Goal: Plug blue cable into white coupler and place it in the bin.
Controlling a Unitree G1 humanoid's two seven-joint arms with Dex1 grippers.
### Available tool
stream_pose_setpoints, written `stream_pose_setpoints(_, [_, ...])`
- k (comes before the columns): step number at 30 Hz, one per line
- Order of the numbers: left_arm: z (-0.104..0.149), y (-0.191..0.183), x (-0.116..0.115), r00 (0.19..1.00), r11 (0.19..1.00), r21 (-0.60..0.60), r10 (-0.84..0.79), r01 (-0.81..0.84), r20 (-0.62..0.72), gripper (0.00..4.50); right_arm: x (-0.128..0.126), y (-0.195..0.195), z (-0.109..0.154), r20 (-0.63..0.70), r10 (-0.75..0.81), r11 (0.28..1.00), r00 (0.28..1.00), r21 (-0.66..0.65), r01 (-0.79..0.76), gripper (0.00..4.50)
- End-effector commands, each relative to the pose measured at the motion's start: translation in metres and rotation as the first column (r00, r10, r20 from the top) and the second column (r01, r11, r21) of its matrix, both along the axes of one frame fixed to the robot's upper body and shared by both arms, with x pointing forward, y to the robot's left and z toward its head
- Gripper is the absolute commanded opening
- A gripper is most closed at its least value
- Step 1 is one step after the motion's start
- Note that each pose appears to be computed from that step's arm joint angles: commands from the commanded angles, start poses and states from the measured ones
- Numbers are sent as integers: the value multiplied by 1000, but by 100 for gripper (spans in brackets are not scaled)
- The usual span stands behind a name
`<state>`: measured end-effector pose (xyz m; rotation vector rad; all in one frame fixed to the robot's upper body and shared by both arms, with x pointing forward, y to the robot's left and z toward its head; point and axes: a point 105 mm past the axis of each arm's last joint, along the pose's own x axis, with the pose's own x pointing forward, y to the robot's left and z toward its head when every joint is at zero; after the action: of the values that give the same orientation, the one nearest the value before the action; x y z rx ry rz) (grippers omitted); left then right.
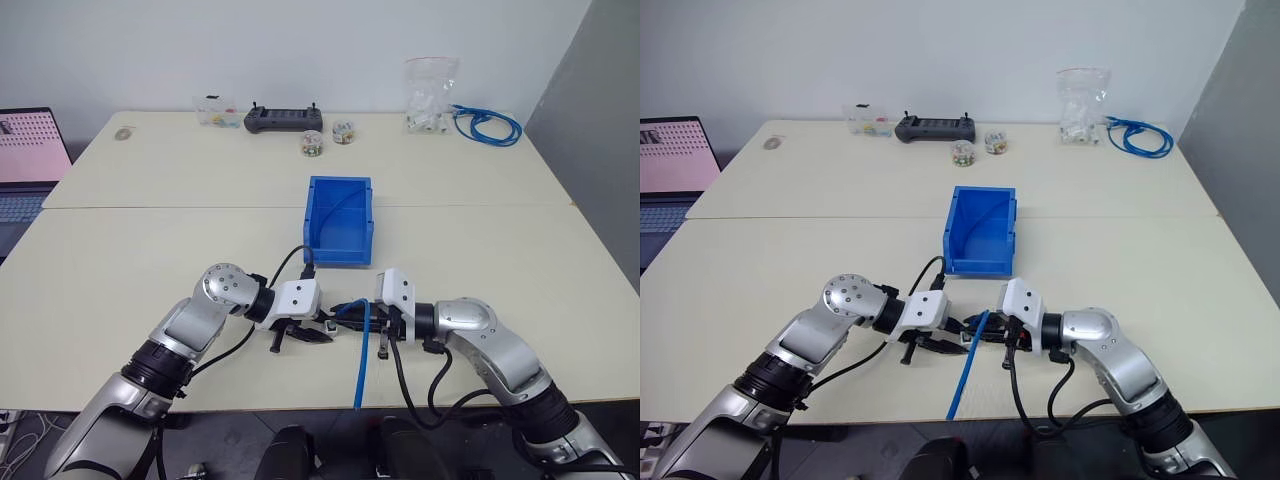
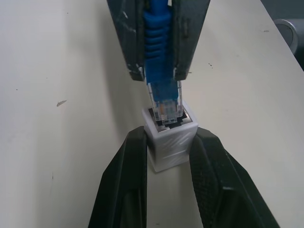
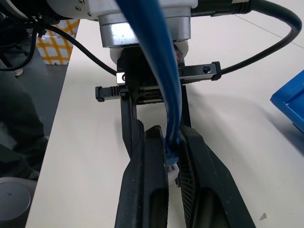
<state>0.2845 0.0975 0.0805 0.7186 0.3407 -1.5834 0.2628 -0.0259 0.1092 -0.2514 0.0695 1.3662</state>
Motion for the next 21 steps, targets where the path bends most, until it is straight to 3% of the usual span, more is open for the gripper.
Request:
stream_pose_setpoints(1, [-18, 3, -9, 998, 999, 50, -7, 11, -64, 92, -8, 4, -3, 9, 45, 999, 999, -18, -45, 5])
stream_pose_setpoints(21, [-17, 1, -10, 998, 999, 42, -15, 18, -58, 91, 2, 9, -16, -74, 246, 950, 966, -181, -256, 4])
